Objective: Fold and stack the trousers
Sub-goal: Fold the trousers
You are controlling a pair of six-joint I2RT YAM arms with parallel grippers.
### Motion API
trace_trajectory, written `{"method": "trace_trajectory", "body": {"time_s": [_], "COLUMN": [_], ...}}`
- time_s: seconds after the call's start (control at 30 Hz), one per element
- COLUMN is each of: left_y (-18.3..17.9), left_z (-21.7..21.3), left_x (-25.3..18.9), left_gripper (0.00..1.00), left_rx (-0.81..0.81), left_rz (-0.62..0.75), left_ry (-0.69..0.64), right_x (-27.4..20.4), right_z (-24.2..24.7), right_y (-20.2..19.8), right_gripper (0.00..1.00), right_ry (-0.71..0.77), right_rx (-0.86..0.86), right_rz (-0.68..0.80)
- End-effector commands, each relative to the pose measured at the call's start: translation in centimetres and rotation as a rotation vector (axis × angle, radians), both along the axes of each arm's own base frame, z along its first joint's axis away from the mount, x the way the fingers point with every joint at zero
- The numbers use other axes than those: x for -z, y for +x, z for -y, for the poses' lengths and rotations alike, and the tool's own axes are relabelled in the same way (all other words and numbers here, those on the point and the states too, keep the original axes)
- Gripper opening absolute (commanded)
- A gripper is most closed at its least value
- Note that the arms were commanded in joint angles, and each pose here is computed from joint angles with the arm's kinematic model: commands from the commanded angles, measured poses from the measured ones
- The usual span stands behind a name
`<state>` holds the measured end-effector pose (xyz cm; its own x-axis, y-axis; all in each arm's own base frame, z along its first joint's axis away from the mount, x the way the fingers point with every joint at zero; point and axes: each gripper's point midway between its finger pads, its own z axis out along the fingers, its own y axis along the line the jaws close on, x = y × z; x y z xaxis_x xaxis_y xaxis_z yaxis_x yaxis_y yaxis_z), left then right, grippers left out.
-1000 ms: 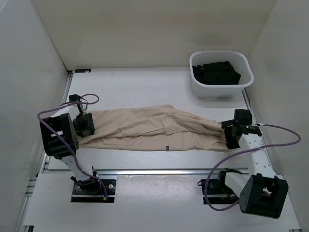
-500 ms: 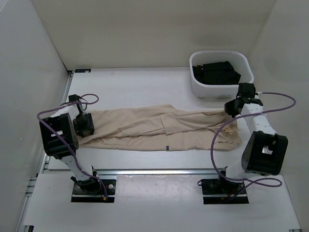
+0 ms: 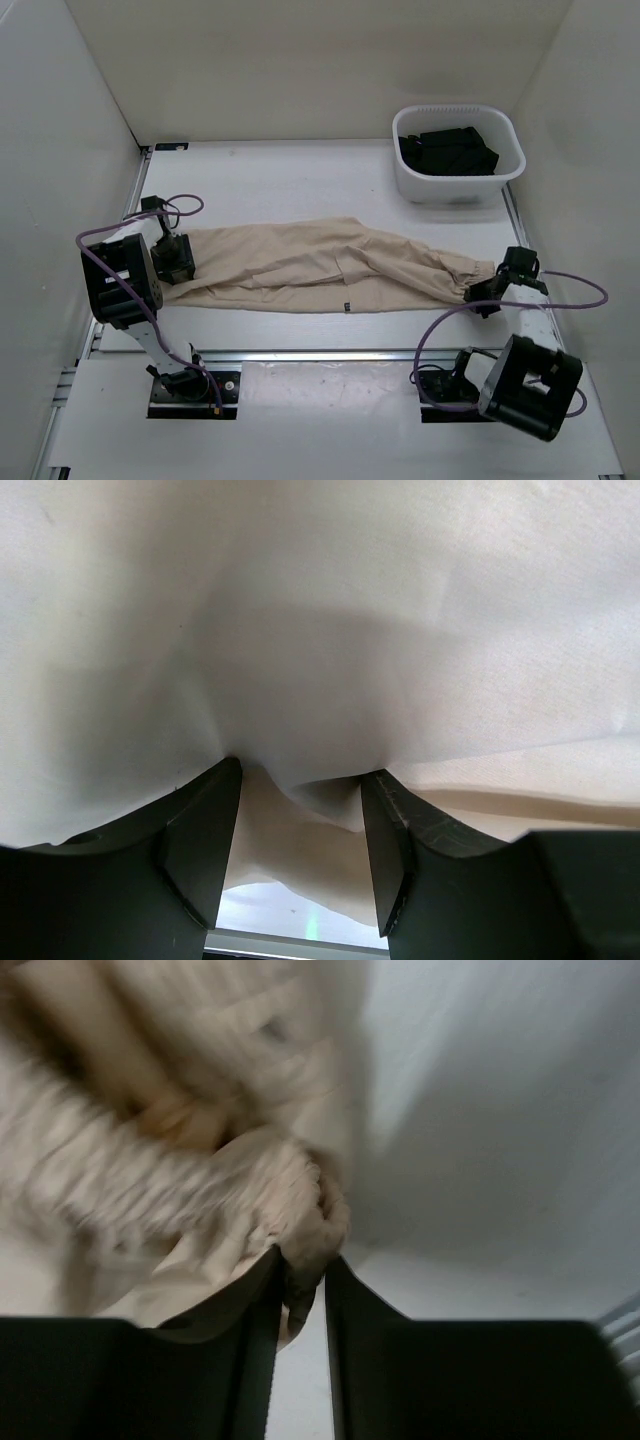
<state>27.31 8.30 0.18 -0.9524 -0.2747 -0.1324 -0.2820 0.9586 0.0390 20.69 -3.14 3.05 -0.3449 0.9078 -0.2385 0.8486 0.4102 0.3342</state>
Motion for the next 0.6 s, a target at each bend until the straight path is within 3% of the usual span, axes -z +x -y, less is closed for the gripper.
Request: {"method": "trace_trajectory", "body": {"time_s": [0.0,0.07,0.13,0.27,0.5,0.57], "left_y": [-5.4,-5.4,-5.4,-5.5,-5.8,-5.8], "left_z": [-2.0,-2.0,-2.0,-2.2,-2.5,-2.5], "left_x": [6.7,6.7,6.7,6.7,6.5,6.5], "left_gripper": [0.62,0.62,0.62,0.62,0.62,0.62], "left_rx": [-0.014,-0.014,-0.014,-0.014,-0.023,-0.023], "left_rz": [-0.235,-0.235,-0.235,-0.237,-0.239,-0.239], "left_ry": [0.109,0.109,0.109,0.118,0.126,0.126], "right_x": [1.2,1.1,1.7,1.8,0.4,1.5], "right_z": [1.4,2.7,3.4,4.3,4.5,4.5], "right_y": [-0.5,0.2,0.1,1.3,4.3,3.8], "right_gripper": [0.31,0.42,0.61,0.67,0.68,0.71], "right_ry": [0.033,-0.015,-0.027,-0.049,-0.078,-0.049], "right_rx": [0.074,0.068,0.065,0.067,0.098,0.137], "right_rz": [-0.083,-0.102,-0.153,-0.109,0.135,0.103]}}
